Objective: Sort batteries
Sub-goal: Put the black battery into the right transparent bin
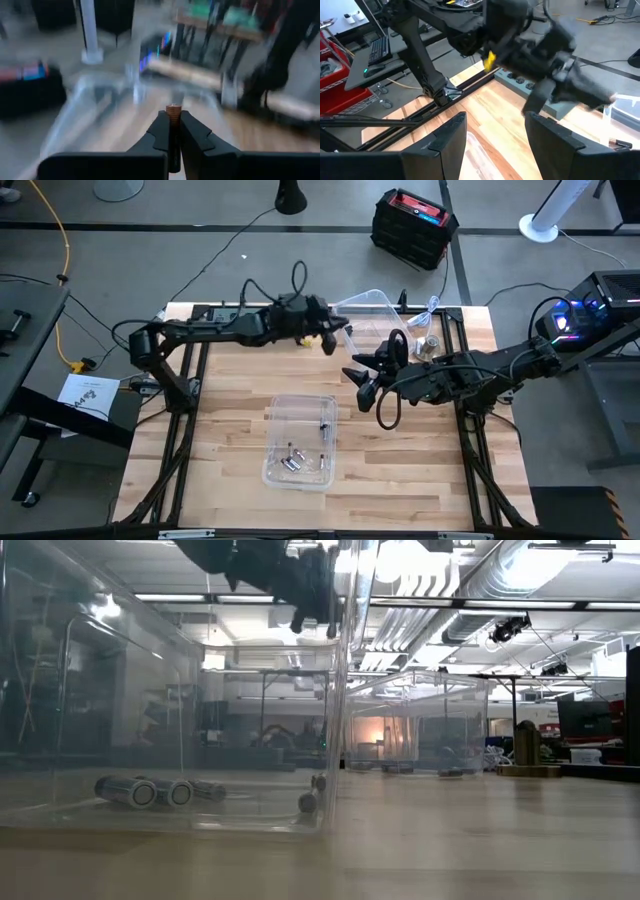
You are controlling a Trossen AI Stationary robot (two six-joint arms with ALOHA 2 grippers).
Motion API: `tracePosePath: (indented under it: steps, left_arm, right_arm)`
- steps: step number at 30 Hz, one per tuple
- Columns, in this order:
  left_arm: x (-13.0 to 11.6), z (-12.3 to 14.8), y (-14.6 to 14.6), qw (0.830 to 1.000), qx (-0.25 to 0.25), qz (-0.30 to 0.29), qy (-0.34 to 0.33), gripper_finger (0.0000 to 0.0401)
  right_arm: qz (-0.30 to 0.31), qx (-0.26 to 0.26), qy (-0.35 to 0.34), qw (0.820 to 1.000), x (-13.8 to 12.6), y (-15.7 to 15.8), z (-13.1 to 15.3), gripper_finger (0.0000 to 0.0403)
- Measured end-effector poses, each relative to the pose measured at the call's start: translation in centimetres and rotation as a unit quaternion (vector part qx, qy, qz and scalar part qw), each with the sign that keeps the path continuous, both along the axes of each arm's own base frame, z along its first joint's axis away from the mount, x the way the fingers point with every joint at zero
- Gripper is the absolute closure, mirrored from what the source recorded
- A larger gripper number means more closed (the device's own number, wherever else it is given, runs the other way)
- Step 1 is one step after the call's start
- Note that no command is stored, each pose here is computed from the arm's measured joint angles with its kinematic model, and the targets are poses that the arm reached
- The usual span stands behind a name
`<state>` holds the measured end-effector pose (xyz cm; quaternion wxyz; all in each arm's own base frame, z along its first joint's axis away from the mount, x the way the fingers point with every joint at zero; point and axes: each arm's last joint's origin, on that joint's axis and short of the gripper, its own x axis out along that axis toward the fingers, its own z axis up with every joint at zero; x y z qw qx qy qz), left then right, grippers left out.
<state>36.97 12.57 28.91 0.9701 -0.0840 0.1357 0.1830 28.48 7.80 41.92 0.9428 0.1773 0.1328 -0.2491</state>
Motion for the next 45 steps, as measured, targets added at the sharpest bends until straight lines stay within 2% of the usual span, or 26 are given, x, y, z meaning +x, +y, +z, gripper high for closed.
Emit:
tracePosePath:
  steps: [2,6,10,13,16,18,20,24,27,31,33,35,40,45]
  left_arm:
    - [0.6,0.0,0.4,0.999,0.014,0.004,-0.028,0.0392]
    - [2.5,-2.7,1.2,1.0,-0.001,0.015,-0.011,0.037]
    - [4.1,-4.1,1.8,0.999,-0.031,0.02,0.038,0.0316]
    - [4.6,-3.9,2.0,0.997,-0.039,0.021,0.062,0.0272]
    - [4.3,-2.4,2.0,0.996,-0.023,0.021,0.078,0.0235]
    - [3.1,-1.4,2.2,0.993,-0.011,0.018,0.118,0.0219]
    - [1.8,-0.3,2.5,0.988,0.006,0.013,0.151,0.0211]
    - [-1.3,0.0,3.5,0.97,0.017,0.014,0.243,0.0207]
    - [-3.0,-1.7,4.4,0.961,-0.002,0.006,0.277,0.0209]
    - [-4.2,-5.6,5.0,0.948,-0.042,-0.009,0.316,0.0212]
    - [-4.5,-7.9,5.0,0.935,-0.058,-0.014,0.348,0.0212]
    - [-4.3,-9.6,5.1,0.926,-0.072,-0.015,0.371,0.0213]
    - [-3.3,-12.2,5.6,0.918,-0.087,0.0,0.387,0.0213]
    - [-2.1,-13.3,6.8,0.901,-0.061,0.027,0.429,0.0213]
  right_arm:
    - [0.0,0.0,-0.001,1.0,0.0,0.0,0.0,0.0206]
    - [-0.001,0.002,-0.004,1.0,0.0,0.0,0.1,0.0206]
    - [-0.001,0.003,-0.004,1.0,0.0,0.0,0.1,0.0206]
    - [-0.001,0.003,-0.005,1.0,0.0,0.0,0.1,0.0206]
    - [0.0,0.003,-0.004,1.0,0.0,0.0,0.1,0.0206]
    - [0.001,0.004,-0.004,1.0,0.0,0.0,0.0,0.0206]
    - [0.002,0.004,-0.003,1.0,0.0,0.0,0.0,0.0206]
    - [0.003,0.001,0.001,1.0,0.0,0.0,0.0,0.0206]
    - [0.002,-0.001,0.004,1.0,0.0,0.0,-0.1,0.0206]
    - [0.0,-0.001,0.002,1.0,0.0,0.0,0.0,0.0206]
    - [-0.001,0.001,0.001,1.0,0.0,0.0,0.0,0.0206]
    - [-0.001,0.002,0.0,1.0,0.0,0.0,0.0,0.0206]
    - [-0.006,0.002,-0.007,1.0,0.0,0.0,0.1,0.0206]
    - [-0.013,0.019,-0.015,1.0,0.0,0.0,0.1,0.0206]
